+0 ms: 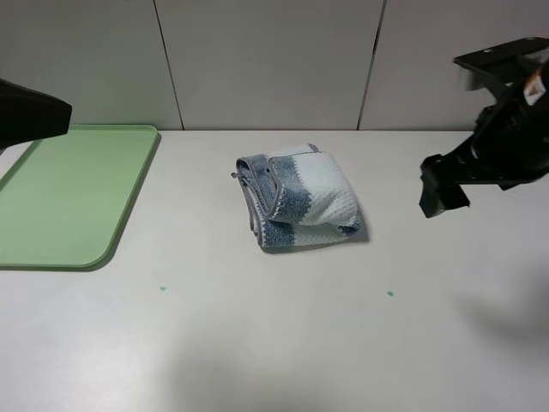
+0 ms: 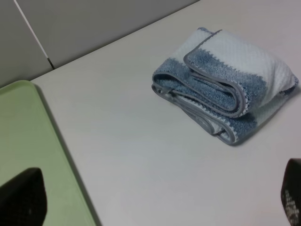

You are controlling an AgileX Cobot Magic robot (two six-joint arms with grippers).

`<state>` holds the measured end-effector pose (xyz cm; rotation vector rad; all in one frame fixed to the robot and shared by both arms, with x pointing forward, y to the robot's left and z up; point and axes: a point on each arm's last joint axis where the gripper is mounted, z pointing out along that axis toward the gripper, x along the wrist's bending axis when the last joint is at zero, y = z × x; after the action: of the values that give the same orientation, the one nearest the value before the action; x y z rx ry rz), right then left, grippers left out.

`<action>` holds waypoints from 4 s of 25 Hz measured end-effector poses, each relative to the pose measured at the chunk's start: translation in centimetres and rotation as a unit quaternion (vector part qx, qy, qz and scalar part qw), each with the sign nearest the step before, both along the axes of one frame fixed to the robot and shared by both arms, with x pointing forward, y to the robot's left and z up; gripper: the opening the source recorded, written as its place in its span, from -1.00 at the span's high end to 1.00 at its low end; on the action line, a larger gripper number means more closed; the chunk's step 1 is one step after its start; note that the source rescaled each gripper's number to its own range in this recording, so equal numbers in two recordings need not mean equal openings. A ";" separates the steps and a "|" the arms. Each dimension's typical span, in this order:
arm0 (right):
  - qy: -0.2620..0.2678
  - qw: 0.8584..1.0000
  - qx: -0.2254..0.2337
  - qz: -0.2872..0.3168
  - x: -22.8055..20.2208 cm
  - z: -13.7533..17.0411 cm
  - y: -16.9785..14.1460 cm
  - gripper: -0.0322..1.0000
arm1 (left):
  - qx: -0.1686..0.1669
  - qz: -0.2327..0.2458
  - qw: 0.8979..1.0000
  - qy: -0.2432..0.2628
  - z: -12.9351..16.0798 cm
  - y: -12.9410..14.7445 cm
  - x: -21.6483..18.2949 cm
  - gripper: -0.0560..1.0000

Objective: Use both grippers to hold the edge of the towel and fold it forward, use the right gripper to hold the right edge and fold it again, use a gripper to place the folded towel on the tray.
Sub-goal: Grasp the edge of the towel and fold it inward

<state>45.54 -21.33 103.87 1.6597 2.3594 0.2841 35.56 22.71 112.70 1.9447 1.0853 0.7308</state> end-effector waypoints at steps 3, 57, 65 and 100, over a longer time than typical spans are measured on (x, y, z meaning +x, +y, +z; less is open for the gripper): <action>-0.017 0.998 0.021 -0.051 -1.7 -0.4 -2.8 -1.00 | 0.000 0.000 1.000 0.000 0.0 0.0 0.0 -1.00; -0.393 0.908 0.101 -0.103 -22.1 1.7 -8.0 -1.00 | 0.000 0.000 1.000 0.000 0.0 0.0 0.0 -1.00; -0.393 0.908 0.101 -0.103 -22.1 1.7 -8.0 -1.00 | 0.000 0.000 1.000 0.000 0.0 0.0 0.0 -1.00; -0.393 0.908 0.101 -0.103 -22.1 1.7 -8.0 -1.00 | -0.200 0.058 0.961 0.183 -15.8 -13.5 12.7 -1.00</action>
<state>23.46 -29.34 105.53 1.4638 1.5780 0.9729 48.23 9.18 96.92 1.7070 1.4542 0.1831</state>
